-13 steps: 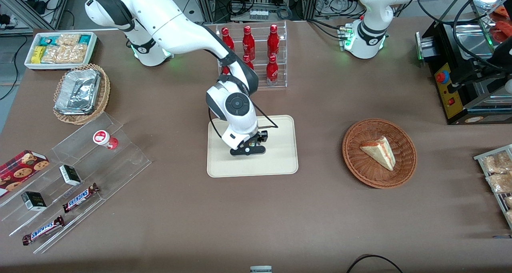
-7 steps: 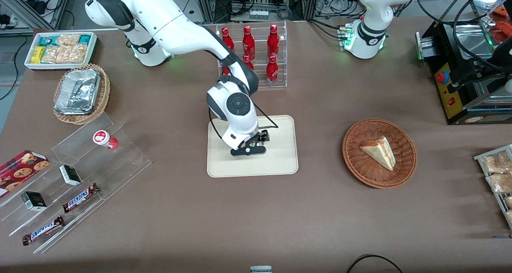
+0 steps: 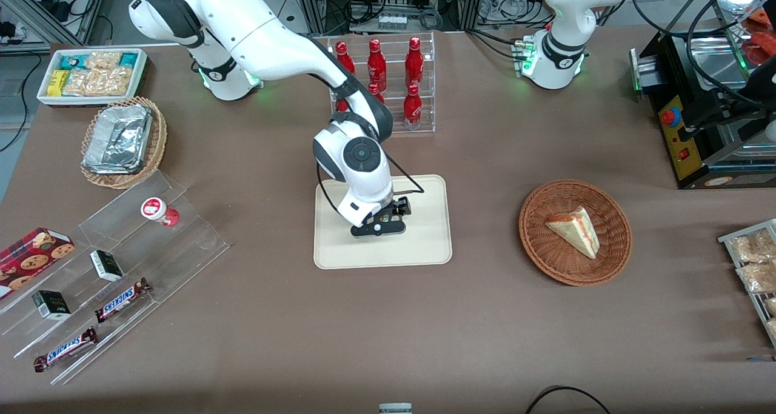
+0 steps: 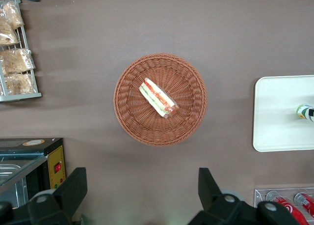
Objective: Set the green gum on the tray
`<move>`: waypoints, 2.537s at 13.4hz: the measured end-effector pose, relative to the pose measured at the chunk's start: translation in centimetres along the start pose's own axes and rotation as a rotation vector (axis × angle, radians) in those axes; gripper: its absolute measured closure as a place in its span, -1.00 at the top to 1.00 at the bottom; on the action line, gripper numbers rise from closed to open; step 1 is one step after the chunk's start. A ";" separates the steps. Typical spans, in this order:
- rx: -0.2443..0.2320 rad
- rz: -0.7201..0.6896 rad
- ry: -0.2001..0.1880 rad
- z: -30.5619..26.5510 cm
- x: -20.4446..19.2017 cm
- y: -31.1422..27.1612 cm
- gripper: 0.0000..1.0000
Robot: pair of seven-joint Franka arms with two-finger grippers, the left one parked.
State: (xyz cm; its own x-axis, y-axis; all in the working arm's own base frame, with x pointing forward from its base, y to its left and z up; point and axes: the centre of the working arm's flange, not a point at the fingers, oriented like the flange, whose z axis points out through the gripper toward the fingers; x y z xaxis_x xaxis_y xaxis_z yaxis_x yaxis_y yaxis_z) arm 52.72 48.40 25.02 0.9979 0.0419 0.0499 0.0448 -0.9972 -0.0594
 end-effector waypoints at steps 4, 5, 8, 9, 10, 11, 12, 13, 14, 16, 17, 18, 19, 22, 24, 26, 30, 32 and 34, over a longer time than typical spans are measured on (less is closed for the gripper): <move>-0.032 -0.036 -0.034 -5.2 0.2 0.6 1.00; -0.047 -0.065 -0.052 -7.2 0.3 1.3 1.00; -0.086 -0.148 -0.123 -12.5 1.9 6.2 1.00; -0.089 -0.174 -0.139 -13.9 2.8 8.5 1.00; -0.090 -0.200 -0.154 -15.2 3.7 10.9 1.00; -0.088 -0.224 -0.167 -16.2 4.5 13.2 1.00; -0.085 -0.246 -0.180 -17.2 5.2 15.5 1.00; -0.081 -0.263 -0.190 -18.0 5.8 17.7 1.00; -0.076 -0.281 -0.198 -18.7 6.4 19.8 1.00; -0.065 -0.313 -0.211 -19.9 7.4 23.7 1.00; -0.060 -0.324 -0.217 -20.5 7.7 25.6 1.00; -0.053 -0.335 -0.217 -21.1 8.1 27.5 1.00; -0.047 -0.340 -0.214 -21.9 8.3 29.4 1.00; -0.037 -0.302 -0.184 -25.0 8.1 34.2 1.00; -0.036 -0.263 -0.166 -27.1 6.9 36.9 1.00; -0.039 -0.214 -0.149 -29.0 5.7 40.1 1.00; -0.036 -0.121 -0.140 -32.5 2.4 45.4 1.00; -0.047 -0.105 -0.165 -34.3 0.6 46.4 1.00; -0.063 -0.100 -0.187 -35.5 -0.8 46.7 1.00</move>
State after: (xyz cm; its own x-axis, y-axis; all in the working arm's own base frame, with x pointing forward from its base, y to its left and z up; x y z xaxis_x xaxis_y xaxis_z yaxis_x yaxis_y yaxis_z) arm 52.38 -0.35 57.60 0.9803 0.1453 -0.1340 0.1466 -0.9892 -0.0003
